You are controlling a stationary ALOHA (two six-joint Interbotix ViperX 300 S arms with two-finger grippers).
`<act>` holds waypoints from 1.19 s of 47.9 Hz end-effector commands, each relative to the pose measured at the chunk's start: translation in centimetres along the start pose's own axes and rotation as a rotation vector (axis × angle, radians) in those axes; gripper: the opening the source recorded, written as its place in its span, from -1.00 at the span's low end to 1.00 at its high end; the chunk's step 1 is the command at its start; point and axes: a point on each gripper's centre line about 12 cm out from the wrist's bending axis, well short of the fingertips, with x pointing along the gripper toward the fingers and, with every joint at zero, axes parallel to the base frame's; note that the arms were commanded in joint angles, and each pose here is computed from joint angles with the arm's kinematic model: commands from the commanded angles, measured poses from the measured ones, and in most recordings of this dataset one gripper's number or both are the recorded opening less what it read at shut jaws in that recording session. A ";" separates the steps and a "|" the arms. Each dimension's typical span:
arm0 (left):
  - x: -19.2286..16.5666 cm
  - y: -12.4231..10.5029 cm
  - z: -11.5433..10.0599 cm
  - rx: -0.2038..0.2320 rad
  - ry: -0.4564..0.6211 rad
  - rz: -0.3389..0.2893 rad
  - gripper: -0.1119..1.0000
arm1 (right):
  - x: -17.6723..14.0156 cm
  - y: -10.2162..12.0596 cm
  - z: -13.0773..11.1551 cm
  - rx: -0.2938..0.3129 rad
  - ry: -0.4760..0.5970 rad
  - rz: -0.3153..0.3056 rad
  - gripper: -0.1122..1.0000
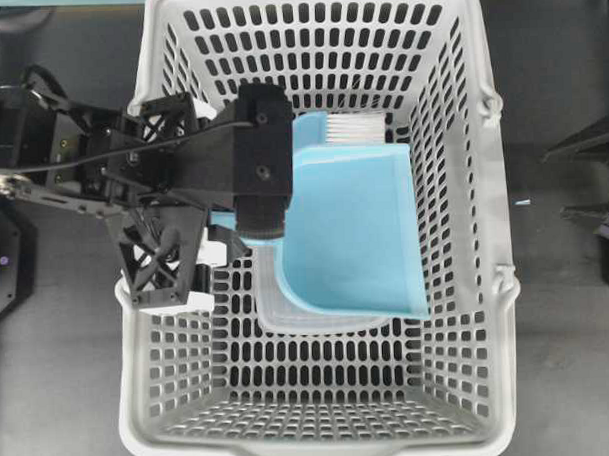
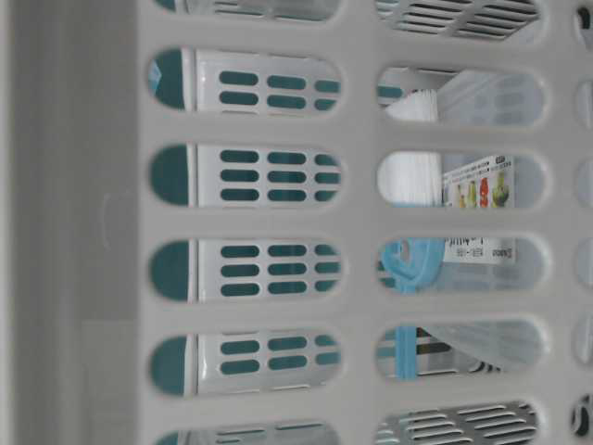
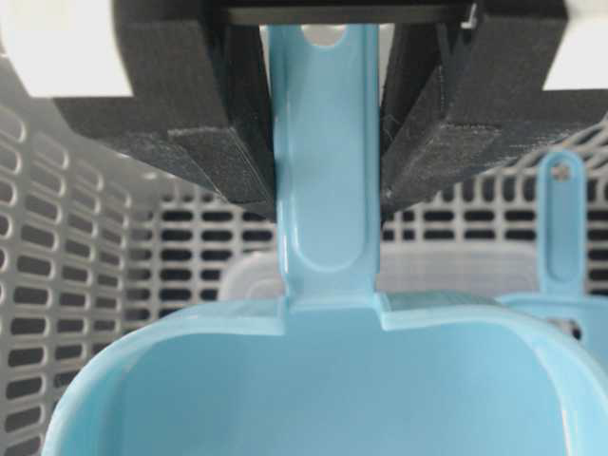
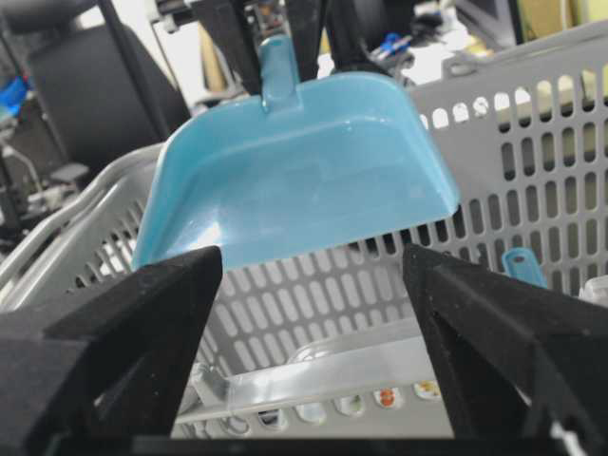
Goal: Pick up the dustpan from the shopping basket with the left arm.
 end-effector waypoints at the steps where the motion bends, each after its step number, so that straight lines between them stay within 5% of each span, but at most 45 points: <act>1: -1.4 0.0 0.4 0.001 -0.041 -0.001 -0.27 | 0.1 0.0 0.2 0.003 -0.005 -0.001 0.54; 57: -1.1 0.0 0.0 0.002 -0.029 -0.001 -0.27 | 0.1 -0.1 -0.3 0.003 0.008 -0.005 0.54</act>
